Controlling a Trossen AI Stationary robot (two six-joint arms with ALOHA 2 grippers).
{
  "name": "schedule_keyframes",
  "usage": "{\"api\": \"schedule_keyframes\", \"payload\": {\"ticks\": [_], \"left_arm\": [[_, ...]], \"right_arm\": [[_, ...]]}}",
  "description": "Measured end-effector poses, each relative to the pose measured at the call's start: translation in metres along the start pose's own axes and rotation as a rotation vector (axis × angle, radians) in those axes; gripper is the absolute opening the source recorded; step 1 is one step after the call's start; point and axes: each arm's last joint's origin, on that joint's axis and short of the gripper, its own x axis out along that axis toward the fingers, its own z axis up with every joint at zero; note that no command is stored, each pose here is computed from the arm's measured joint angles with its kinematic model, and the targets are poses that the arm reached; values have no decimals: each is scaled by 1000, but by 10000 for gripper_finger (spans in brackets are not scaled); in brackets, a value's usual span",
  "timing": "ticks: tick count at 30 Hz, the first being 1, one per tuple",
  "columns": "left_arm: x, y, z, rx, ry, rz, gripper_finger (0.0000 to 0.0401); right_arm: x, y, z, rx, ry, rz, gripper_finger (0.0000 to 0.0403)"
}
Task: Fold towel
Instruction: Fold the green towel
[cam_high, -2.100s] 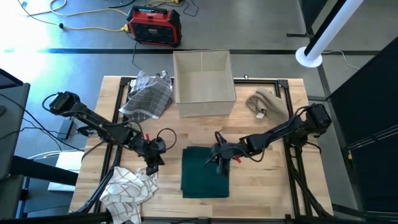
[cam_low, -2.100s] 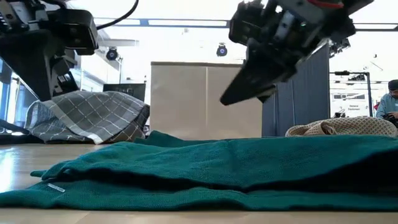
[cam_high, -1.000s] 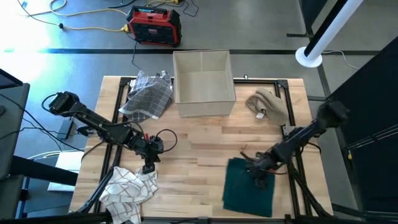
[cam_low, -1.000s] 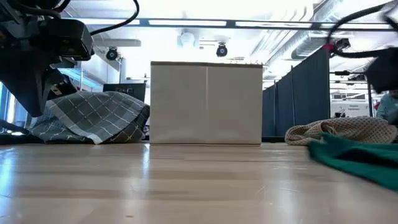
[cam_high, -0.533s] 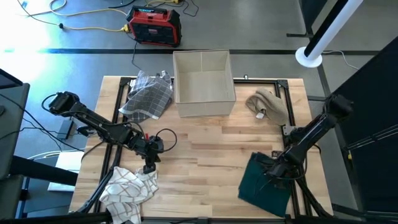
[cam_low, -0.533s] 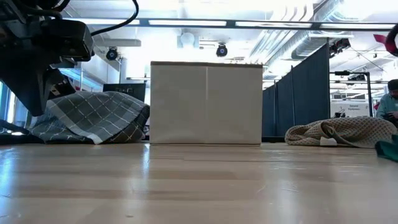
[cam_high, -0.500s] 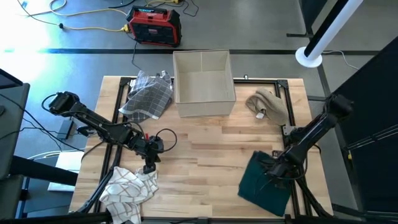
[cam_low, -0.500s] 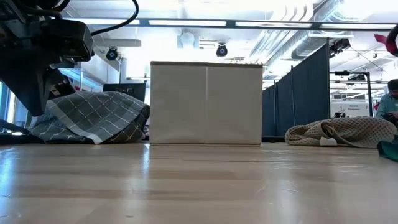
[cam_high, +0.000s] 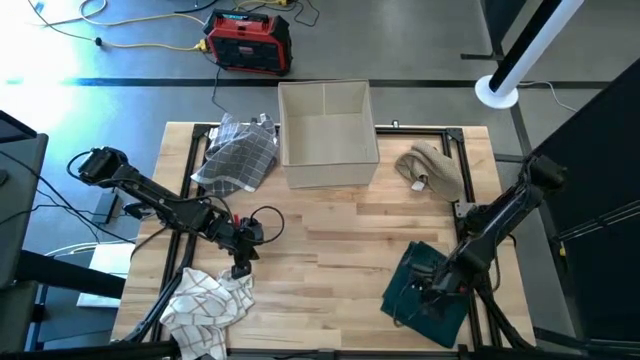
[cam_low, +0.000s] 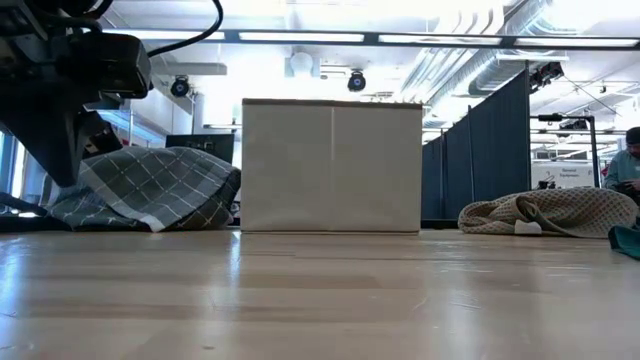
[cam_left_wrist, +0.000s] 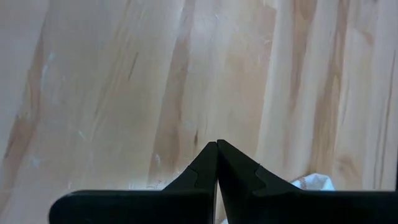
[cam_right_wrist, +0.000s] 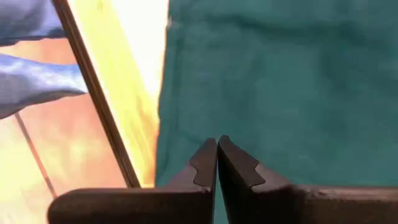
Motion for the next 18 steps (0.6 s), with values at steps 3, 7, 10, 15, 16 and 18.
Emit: {"api": "schedule_keyframes", "payload": {"ticks": [3, 7, 10, 15, 16, 18], "left_arm": [[0, 0, 1, 0, -17, 17, 0], [0, 0, 1, 0, -23, 20, 0], [0, 1, 1, 9, -20, 22, 0], [0, 1, 1, 27, -19, 24, 0], [0, 1, 1, 27, -18, 24, 0], [0, 1, 1, 29, -18, 24, 0]], "right_arm": [[25, 4, 0, 10, 14, -9, 0], [50, 14, -4, -40, 129, 81, 0], [57, 22, -15, -79, 242, 107, 0], [52, 34, -40, -139, 394, 96, 0], [49, 39, -43, -151, 424, 105, 0], [41, 47, -48, -156, 455, 96, 0]]}}
